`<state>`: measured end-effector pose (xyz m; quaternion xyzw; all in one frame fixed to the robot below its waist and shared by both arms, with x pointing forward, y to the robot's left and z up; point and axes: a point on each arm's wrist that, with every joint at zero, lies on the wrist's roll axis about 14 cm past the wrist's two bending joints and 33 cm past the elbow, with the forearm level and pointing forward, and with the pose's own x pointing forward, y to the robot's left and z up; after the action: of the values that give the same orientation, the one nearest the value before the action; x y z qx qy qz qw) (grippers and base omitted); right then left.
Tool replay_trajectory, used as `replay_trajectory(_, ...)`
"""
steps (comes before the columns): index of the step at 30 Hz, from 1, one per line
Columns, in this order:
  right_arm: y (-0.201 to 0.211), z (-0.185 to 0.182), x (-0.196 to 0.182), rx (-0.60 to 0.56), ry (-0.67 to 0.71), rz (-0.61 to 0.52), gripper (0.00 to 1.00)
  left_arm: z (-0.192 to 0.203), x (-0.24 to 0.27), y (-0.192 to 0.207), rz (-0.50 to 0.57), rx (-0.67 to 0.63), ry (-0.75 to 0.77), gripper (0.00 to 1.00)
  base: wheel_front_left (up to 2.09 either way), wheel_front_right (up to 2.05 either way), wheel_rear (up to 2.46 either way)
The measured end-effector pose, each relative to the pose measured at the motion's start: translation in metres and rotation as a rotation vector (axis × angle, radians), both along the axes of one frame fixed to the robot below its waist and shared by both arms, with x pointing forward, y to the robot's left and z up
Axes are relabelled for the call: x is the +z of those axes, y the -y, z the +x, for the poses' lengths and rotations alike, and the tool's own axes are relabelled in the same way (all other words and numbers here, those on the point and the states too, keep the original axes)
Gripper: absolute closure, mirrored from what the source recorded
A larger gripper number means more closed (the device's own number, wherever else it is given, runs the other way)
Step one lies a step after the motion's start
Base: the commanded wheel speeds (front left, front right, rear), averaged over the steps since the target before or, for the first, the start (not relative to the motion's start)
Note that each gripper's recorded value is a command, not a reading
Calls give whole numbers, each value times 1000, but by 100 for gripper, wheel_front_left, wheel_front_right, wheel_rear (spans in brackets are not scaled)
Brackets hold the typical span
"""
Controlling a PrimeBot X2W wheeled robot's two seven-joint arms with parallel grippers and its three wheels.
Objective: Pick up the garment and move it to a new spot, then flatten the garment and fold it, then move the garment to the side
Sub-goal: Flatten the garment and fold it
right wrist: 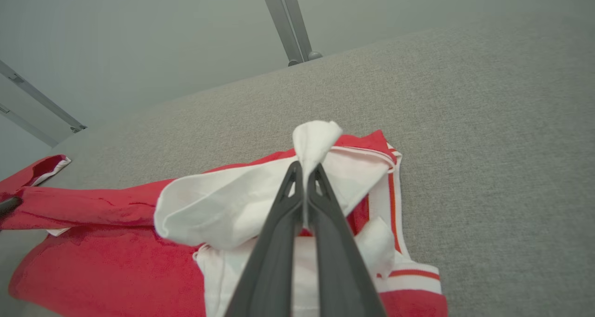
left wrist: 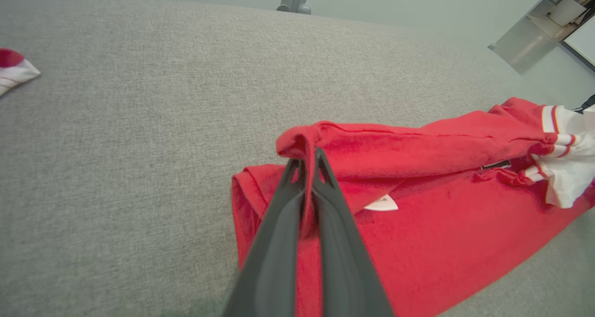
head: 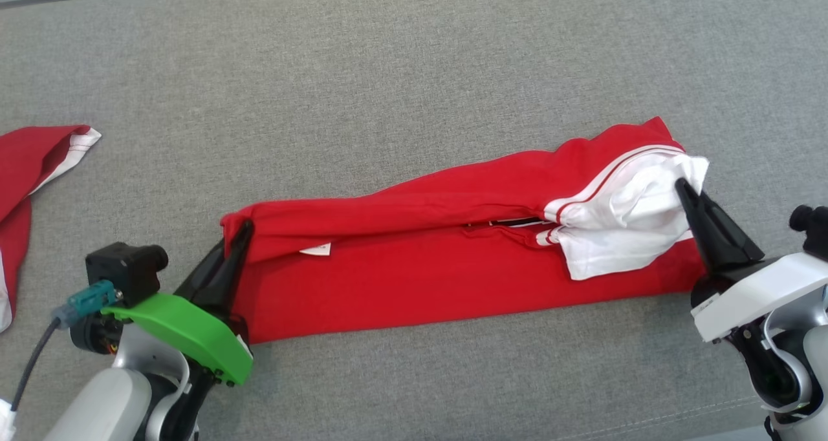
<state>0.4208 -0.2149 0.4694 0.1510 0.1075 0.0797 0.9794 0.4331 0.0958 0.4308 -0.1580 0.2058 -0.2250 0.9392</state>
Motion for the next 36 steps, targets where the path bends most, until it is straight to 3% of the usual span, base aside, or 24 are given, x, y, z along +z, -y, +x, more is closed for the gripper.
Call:
replay_trajectory(7,-5,-11,-16,12,-57,-8,100,-17,-18,1,-2,11,-51,98,0,0,0)
replay_trajectory(8,-7,-13,-19,20,-75,-11,100,-19,-21,1,0,18,-59,66,0,0,0)
replay_trajectory(9,-8,-16,-23,22,-85,-14,70,-22,-24,0,6,22,-63,31,0,0,0)
replay_trajectory(10,-8,-18,-26,25,-95,-25,22,-25,-28,-1,16,25,-68,0,0,0,0)
replay_trajectory(11,-8,-21,-29,33,-110,-39,0,-29,-32,-2,27,26,-80,0,0,0,0)
replay_trajectory(16,-4,-28,-29,30,-114,-55,0,-36,-36,-9,30,79,-64,0,0,0,0)
replay_trajectory(26,39,-44,6,-106,-15,-76,0,-26,14,-53,90,312,216,0,0,0,0)
replay_trajectory(30,58,-50,15,-175,-2,-85,0,-26,57,-61,115,386,379,0,0,0,0)
replay_trajectory(36,59,-35,13,-208,-33,-74,0,-46,67,-68,159,433,435,0,0,0,0)
